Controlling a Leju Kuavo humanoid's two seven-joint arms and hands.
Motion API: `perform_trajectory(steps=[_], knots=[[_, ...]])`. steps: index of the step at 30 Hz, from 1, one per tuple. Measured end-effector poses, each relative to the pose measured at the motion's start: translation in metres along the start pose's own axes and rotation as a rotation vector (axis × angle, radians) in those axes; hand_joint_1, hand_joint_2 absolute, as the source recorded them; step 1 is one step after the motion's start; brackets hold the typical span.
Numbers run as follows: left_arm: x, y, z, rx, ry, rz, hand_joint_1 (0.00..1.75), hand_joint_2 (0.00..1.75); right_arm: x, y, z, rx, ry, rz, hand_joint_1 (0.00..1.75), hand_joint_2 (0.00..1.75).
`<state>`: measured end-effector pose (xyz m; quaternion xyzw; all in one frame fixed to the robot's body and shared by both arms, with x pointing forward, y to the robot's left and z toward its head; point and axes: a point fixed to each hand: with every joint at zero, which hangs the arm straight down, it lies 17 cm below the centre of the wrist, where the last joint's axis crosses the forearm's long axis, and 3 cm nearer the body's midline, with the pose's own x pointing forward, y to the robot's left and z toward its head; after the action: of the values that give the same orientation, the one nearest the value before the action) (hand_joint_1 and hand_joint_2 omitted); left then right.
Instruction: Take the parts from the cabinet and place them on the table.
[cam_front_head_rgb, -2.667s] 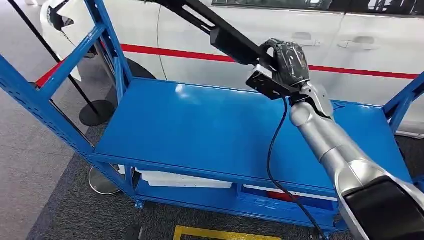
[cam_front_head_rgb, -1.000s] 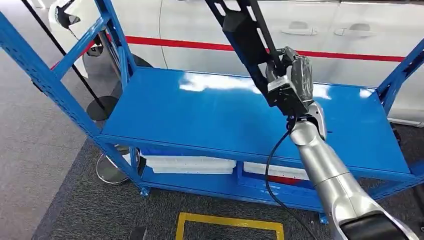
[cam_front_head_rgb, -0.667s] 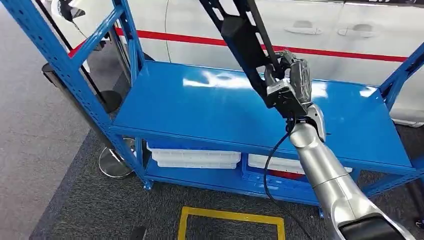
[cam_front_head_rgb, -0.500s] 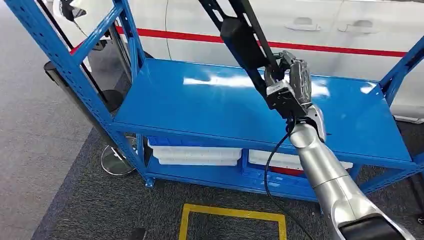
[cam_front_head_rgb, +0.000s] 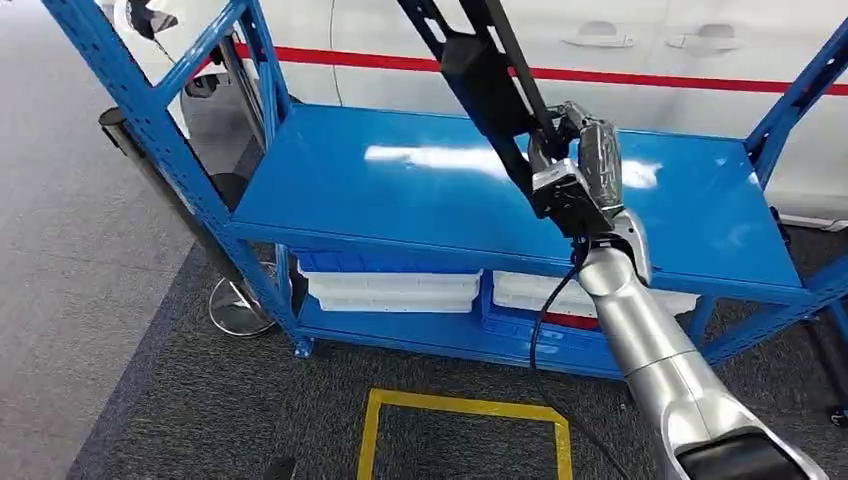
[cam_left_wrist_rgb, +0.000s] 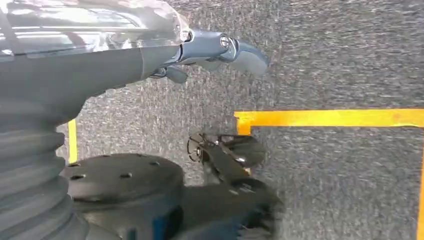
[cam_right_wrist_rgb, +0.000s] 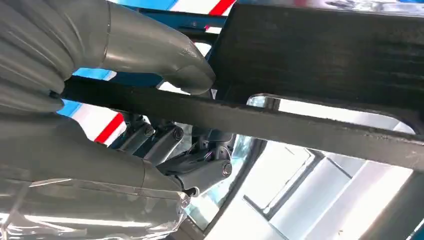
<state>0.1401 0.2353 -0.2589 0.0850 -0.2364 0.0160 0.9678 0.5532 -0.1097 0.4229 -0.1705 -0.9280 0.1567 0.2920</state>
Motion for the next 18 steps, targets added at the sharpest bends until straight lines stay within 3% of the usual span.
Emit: perform_trajectory(steps=[18], knots=[[-0.006, 0.0, 0.002, 0.001, 0.006, -0.01, 0.0, 1.75, -0.025, -0.004, 0.036, -0.014, 0.046, -0.003, 1.75, 1.75]])
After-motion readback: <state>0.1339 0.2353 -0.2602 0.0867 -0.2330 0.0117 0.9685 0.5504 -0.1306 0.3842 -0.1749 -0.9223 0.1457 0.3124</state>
